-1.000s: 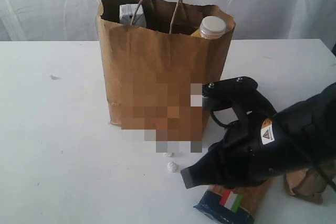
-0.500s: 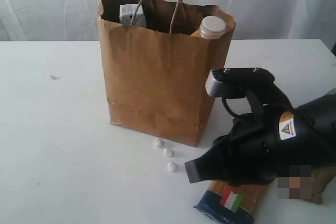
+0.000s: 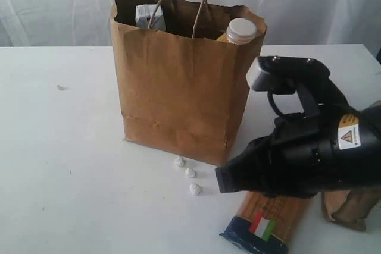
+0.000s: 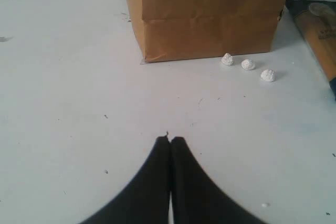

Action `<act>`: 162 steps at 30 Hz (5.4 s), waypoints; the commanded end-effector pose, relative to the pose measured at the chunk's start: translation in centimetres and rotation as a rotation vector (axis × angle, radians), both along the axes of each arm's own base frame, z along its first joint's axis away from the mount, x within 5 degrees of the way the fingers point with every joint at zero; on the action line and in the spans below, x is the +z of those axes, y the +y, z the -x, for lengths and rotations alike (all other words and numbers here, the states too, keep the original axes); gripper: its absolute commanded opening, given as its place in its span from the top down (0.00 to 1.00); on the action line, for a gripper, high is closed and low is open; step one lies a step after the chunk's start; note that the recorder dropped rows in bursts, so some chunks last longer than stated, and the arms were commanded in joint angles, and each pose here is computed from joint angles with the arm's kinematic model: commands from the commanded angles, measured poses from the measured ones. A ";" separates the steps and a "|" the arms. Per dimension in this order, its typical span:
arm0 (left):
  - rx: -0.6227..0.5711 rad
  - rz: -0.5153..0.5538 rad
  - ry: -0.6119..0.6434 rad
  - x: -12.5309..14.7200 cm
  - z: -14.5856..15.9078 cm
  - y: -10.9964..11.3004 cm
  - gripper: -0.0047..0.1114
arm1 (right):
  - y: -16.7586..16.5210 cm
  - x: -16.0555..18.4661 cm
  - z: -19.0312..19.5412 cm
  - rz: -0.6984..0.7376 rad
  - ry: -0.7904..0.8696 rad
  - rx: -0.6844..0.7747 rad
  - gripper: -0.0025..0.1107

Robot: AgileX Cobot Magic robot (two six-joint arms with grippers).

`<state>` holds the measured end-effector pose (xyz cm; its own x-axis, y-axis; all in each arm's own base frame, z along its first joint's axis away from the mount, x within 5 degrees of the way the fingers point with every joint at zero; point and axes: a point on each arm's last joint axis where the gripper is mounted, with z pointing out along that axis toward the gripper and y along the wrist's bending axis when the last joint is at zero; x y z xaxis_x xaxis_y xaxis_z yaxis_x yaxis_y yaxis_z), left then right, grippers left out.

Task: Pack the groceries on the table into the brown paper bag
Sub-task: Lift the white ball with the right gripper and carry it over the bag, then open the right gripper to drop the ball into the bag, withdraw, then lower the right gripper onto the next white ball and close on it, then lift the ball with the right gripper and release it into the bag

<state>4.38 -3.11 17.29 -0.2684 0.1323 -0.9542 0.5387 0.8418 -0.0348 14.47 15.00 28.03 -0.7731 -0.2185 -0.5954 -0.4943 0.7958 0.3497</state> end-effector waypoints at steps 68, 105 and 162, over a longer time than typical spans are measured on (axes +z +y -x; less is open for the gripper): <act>0.000 0.007 0.002 -0.1 0.0 0.0 0.96 | -0.8 15.5 -6.8 0.207 -0.333 -0.151 0.47; -0.011 -0.057 -0.031 -0.2 0.0 0.1 0.96 | 6.6 -12.5 -7.9 0.320 0.037 0.218 0.54; -0.018 -0.084 -0.049 -0.2 0.0 0.1 0.96 | 5.9 -3.2 -7.0 0.235 -0.124 0.259 0.94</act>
